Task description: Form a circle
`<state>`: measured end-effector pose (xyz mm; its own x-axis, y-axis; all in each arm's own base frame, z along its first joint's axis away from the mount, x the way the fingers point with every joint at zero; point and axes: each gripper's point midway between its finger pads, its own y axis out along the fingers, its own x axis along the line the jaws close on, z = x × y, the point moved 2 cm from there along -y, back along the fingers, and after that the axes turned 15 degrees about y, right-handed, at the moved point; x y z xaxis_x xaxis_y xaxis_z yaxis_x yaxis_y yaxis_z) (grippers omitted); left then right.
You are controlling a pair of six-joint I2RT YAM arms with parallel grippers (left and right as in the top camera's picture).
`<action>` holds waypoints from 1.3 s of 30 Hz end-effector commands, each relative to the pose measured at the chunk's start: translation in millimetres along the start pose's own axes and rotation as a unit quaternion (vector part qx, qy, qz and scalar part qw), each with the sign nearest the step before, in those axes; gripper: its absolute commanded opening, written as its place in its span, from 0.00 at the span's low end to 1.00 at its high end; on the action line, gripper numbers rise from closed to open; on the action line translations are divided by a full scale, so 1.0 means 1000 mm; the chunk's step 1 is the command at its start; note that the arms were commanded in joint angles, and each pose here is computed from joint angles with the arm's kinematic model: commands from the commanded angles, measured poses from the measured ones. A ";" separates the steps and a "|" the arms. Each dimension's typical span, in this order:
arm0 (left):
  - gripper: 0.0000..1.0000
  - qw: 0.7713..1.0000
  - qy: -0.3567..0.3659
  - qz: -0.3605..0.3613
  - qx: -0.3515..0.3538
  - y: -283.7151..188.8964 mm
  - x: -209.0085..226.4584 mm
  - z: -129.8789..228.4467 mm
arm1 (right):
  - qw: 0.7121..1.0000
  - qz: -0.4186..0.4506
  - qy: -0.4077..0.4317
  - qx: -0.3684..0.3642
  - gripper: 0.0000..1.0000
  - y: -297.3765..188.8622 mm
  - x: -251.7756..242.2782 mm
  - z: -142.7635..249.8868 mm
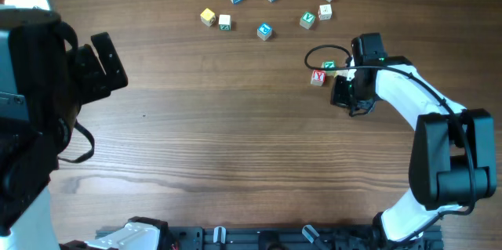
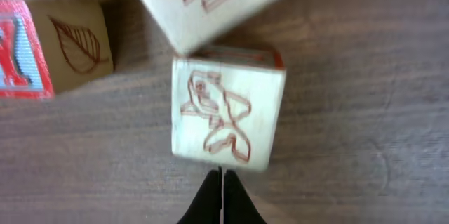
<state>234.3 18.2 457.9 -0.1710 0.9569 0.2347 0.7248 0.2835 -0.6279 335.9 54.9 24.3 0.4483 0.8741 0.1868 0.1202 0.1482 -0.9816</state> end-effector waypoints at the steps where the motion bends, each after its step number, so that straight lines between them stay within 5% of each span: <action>1: 1.00 1.000 0.000 -0.008 0.000 0.000 0.003 0.000 | 0.999 -0.009 -0.006 0.033 0.04 0.000 0.003 0.010; 18: 1.00 1.000 0.000 -0.008 0.000 0.000 0.003 0.000 | 0.984 0.109 0.061 -0.128 0.04 -0.057 -0.026 -0.036; 39: 1.00 1.000 0.000 -0.008 0.000 0.000 0.003 0.000 | 0.991 0.085 0.091 -0.045 0.04 -0.003 -0.031 -0.028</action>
<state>234.4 18.2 457.9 -0.1711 0.9569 0.2345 0.7251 0.2835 -0.6276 350.4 11.4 32.0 0.6066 0.7945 0.0294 0.1343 -0.0660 -0.9887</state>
